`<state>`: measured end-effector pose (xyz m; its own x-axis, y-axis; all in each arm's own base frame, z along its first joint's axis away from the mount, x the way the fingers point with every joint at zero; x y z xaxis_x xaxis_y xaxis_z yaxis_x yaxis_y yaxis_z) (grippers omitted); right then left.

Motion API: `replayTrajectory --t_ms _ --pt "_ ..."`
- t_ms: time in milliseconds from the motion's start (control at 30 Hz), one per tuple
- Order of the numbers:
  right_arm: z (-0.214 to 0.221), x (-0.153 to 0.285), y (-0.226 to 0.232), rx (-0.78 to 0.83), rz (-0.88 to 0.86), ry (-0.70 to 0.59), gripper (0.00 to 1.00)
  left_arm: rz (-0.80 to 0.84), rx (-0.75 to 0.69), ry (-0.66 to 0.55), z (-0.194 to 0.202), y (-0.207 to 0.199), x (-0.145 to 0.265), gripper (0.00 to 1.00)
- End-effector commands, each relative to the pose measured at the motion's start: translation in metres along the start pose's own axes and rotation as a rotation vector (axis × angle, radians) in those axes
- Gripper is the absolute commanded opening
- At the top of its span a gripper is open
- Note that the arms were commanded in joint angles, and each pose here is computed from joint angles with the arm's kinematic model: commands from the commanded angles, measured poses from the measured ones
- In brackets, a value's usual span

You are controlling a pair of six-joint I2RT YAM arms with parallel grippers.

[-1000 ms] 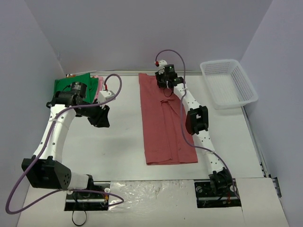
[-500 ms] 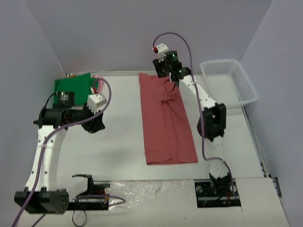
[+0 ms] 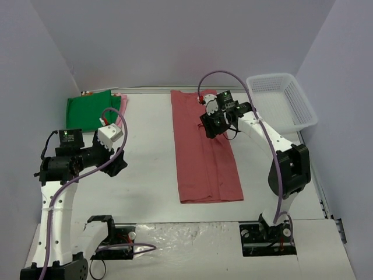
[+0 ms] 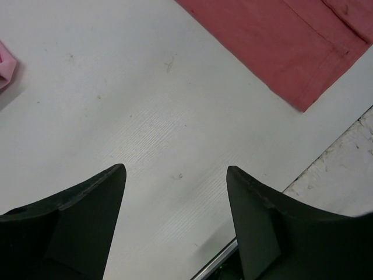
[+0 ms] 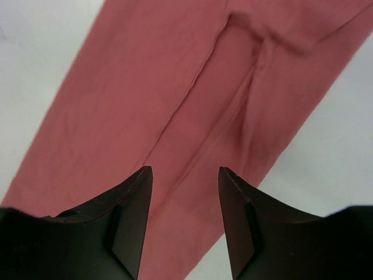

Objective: Fold and stack the t-shirts
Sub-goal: Rotate the tshirt 90 degrees

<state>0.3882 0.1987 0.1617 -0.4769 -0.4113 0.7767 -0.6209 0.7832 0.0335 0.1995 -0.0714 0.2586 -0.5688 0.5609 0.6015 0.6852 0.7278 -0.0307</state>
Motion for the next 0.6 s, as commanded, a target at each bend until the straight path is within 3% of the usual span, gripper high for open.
replayTrajectory --t_ms 0,233,567 --pt "0.065 -0.005 0.022 0.025 -0.115 0.236 0.44 -0.04 0.007 -0.05 -0.005 0.004 0.004 0.7" --pt "0.123 -0.039 0.028 0.021 -0.145 0.428 0.45 -0.047 0.035 -0.107 -0.003 -0.001 0.012 0.75" --pt "0.135 -0.075 0.028 0.012 -0.176 0.502 0.49 -0.05 0.048 -0.107 0.0 0.0 0.011 0.76"
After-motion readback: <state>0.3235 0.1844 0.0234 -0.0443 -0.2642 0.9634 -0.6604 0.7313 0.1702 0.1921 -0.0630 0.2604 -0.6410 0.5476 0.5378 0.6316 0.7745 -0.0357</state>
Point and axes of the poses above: each gripper's point midway between its finger pads, its own x axis back along the fingers, its own y axis along the line the jaws close on, z = x × y, the point moved 1 cm from there along x, back along the fingers
